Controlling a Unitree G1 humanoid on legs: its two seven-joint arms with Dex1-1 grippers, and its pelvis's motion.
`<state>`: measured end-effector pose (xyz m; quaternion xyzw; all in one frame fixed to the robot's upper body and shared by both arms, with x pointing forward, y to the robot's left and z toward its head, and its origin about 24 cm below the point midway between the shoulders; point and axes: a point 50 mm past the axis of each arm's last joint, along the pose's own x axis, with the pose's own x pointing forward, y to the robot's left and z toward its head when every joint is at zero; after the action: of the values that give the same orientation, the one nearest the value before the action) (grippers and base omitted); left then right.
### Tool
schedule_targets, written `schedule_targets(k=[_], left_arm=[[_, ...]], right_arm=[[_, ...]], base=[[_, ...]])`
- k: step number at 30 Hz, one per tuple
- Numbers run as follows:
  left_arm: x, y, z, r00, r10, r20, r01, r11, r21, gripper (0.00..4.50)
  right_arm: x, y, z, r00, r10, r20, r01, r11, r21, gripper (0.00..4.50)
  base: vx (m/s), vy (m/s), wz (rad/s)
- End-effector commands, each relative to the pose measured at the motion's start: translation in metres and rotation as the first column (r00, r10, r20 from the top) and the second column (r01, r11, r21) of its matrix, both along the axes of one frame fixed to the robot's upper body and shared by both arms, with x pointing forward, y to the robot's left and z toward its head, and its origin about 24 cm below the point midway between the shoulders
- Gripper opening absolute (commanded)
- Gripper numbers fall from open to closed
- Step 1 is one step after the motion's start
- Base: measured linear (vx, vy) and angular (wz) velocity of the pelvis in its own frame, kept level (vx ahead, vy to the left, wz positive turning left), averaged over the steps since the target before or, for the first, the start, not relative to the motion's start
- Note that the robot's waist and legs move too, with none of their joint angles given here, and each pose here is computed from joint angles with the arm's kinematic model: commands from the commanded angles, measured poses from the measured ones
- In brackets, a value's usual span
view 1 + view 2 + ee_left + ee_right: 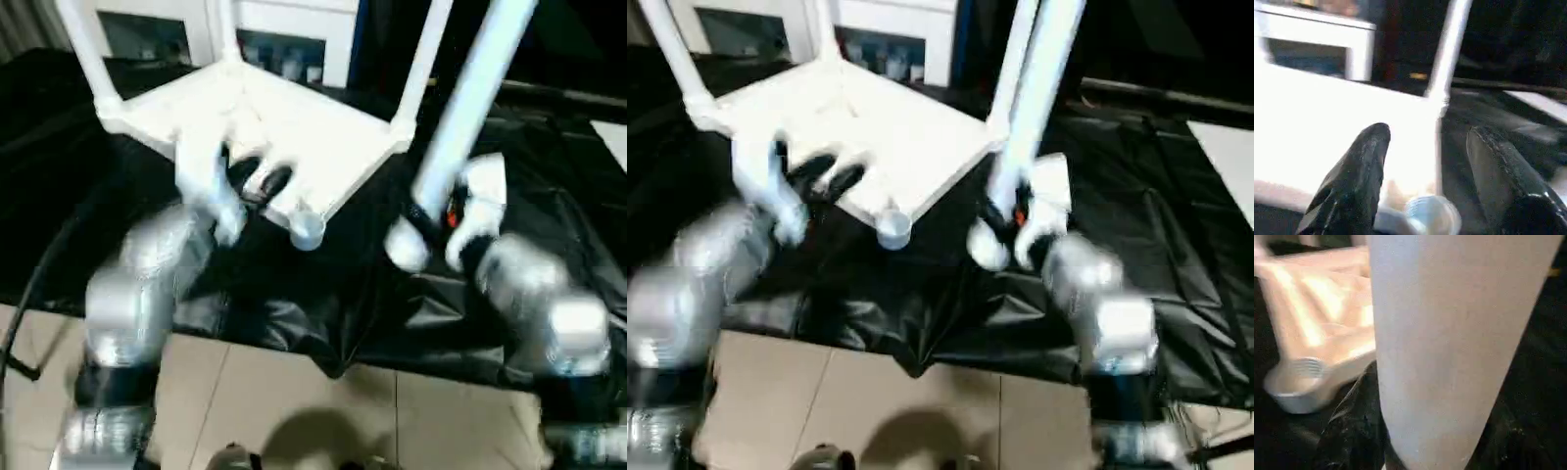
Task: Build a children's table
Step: Pick table leg
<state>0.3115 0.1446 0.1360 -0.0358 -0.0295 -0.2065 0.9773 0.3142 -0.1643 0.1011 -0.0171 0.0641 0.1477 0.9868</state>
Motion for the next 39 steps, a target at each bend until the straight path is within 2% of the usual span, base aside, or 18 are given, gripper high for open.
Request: schedule_targets(k=[1, 2, 3, 4, 7, 10, 19, 28, 33, 36, 39], left_arm=[[-0.004, -0.001, -0.013, 0.994, 0.109, 0.029, -0.11, 0.992, 0.064, 2.86], [-0.004, -0.001, -0.013, 0.994, 0.109, 0.029, -0.11, 0.992, 0.064, 2.86], [-0.009, 0.0, -0.029, 0.991, 0.131, -0.008, -0.129, 0.985, 0.118, 2.86], [-0.009, 0.0, -0.029, 0.991, 0.131, -0.008, -0.129, 0.985, 0.118, 2.86], [-0.012, 0.007, -0.039, 0.985, 0.171, -0.028, -0.165, 0.975, 0.151, 2.86], [-0.012, 0.011, -0.04, 0.978, 0.206, -0.012, -0.202, 0.968, 0.15, 2.86], [-0.016, 0.002, -0.043, 0.972, 0.232, 0.02, -0.233, 0.96, 0.153, 2.86], [-0.005, 0.008, -0.032, 0.95, 0.305, 0.061, -0.31, 0.942, 0.13, 2.86], [-0.007, 0.006, -0.037, 0.948, 0.316, 0.041, -0.319, 0.939, 0.132, 2.86], [-0.009, 0.005, -0.039, 0.951, 0.309, 0.023, -0.309, 0.942, 0.133, 2.86], [-0.009, 0.005, -0.039, 0.95, 0.312, 0.02, -0.312, 0.943, 0.111, 2.86]], right_arm=[[-0.006, 0.0, 0.004, 0.993, -0.056, 0.108, 0.07, 0.989, -0.13, 1.81], [-0.006, 0.0, 0.004, 0.993, -0.056, 0.108, 0.07, 0.989, -0.13, 1.81], [-0.012, -0.001, -0.004, 0.99, -0.103, 0.098, 0.111, 0.99, -0.085, 1.81], [-0.012, -0.001, -0.004, 0.99, -0.103, 0.098, 0.111, 0.99, -0.085, 1.81], [-0.02, 0.003, -0.013, 0.986, -0.155, 0.065, 0.153, 0.988, 0.033, 1.81], [-0.023, 0.009, -0.017, 0.986, -0.154, 0.058, 0.15, 0.987, 0.061, 1.81], [-0.018, 0.018, -0.017, 0.991, -0.111, 0.076, 0.106, 0.993, 0.061, 1.81], [-0.018, 0.021, -0.012, 0.989, -0.112, 0.095, 0.105, 0.991, 0.079, 1.81], [-0.016, 0.017, -0.01, 0.987, -0.118, 0.105, 0.111, 0.991, 0.07, 1.81], [-0.014, 0.015, -0.01, 0.988, -0.121, 0.097, 0.118, 0.992, 0.034, 1.81], [-0.013, 0.016, -0.009, 0.988, -0.113, 0.104, 0.109, 0.993, 0.042, 1.81]], base=[[0.0, 0.0, 0.0], [0.0, 0.0, 0.0], [0.0, 0.0, 0.0], [0.0, 0.0, 0.0], [-0.009, 0.056, -0.07], [-0.021, 0.163, -0.06], [-0.057, 0.211, 0.06], [-0.079, 0.256, -0.04], [-0.11, 0.114, 0.1], [-0.116, -0.03, -0.04], [-0.114, -0.043, -0.28]])
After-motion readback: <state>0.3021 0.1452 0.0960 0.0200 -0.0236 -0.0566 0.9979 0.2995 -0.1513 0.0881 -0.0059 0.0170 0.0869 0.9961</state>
